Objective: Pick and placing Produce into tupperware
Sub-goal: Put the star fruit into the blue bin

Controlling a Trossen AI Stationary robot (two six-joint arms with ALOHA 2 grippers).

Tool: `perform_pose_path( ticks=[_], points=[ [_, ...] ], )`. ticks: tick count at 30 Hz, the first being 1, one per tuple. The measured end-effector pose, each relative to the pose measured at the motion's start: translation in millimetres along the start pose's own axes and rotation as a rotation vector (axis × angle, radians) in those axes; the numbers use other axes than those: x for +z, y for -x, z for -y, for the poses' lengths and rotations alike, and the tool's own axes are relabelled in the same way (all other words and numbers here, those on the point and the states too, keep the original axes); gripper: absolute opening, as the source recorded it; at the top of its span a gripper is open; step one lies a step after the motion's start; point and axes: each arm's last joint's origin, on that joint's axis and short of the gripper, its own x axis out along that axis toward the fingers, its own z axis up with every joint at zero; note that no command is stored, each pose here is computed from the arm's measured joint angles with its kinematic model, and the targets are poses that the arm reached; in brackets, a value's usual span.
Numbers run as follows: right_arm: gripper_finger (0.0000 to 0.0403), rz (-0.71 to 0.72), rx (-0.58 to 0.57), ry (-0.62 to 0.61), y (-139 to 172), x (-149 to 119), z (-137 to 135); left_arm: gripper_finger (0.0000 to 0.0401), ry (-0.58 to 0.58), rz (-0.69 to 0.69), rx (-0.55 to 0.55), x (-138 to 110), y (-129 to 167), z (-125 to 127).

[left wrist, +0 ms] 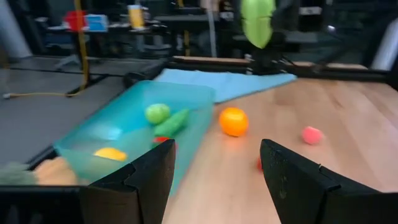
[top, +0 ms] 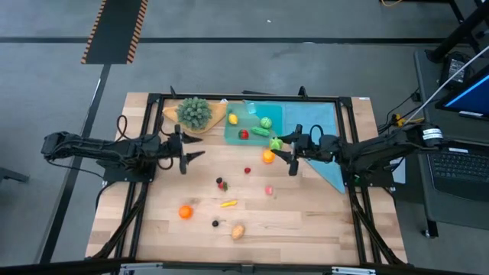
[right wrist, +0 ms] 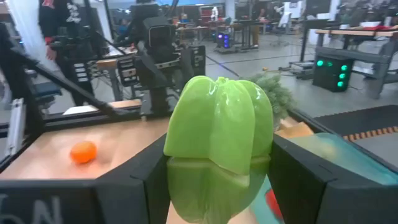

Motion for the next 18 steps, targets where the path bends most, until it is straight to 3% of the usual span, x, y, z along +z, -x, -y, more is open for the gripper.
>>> perform_pose_path(
  ticks=[3,18],
  points=[
    [0.0216,0.012,-0.026,0.005,-9.5,5.5,4.3,0.0228,0.006,0.035,0.022,3.6,-1.2,-6.6],
    [0.0216,-0.049,-0.131,0.034,-59.7,13.3,26.1,0.0228,-0.048,0.060,-0.188,5.3,-2.9,-31.9]
  ],
)
